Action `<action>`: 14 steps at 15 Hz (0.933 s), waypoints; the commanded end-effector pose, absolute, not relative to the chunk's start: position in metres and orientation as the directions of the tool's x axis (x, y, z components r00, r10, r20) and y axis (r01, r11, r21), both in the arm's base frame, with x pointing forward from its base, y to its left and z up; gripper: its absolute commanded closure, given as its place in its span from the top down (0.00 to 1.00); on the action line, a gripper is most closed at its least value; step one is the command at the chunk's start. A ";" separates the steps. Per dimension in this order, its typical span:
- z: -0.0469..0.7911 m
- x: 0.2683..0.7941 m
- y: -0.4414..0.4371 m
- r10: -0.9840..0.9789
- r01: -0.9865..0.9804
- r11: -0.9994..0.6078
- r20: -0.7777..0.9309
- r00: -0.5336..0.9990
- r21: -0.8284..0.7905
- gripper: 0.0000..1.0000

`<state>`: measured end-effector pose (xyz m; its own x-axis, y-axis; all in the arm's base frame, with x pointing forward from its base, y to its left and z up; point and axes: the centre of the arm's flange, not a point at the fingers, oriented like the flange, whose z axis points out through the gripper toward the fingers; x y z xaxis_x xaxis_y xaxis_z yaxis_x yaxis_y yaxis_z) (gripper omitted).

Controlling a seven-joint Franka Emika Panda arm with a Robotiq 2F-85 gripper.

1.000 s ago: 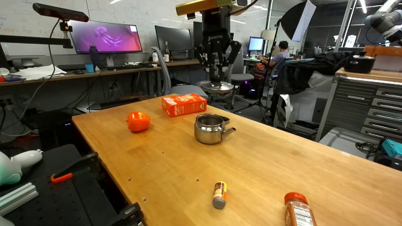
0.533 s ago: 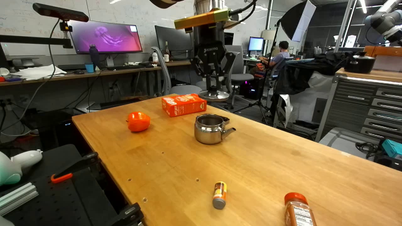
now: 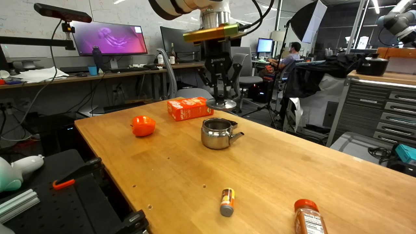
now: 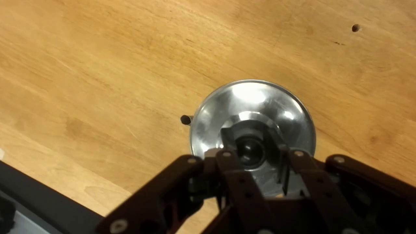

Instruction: Place the silver lid on the silver kettle

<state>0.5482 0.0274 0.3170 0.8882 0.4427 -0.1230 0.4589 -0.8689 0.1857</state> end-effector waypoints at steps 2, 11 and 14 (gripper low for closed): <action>0.309 0.555 0.030 0.517 0.527 -0.831 -0.102 0.850 0.178 0.07; 0.282 0.557 0.044 0.612 0.621 -0.771 -0.105 0.784 0.140 0.07; 0.278 0.559 0.052 0.617 0.623 -0.767 -0.092 0.782 0.153 0.07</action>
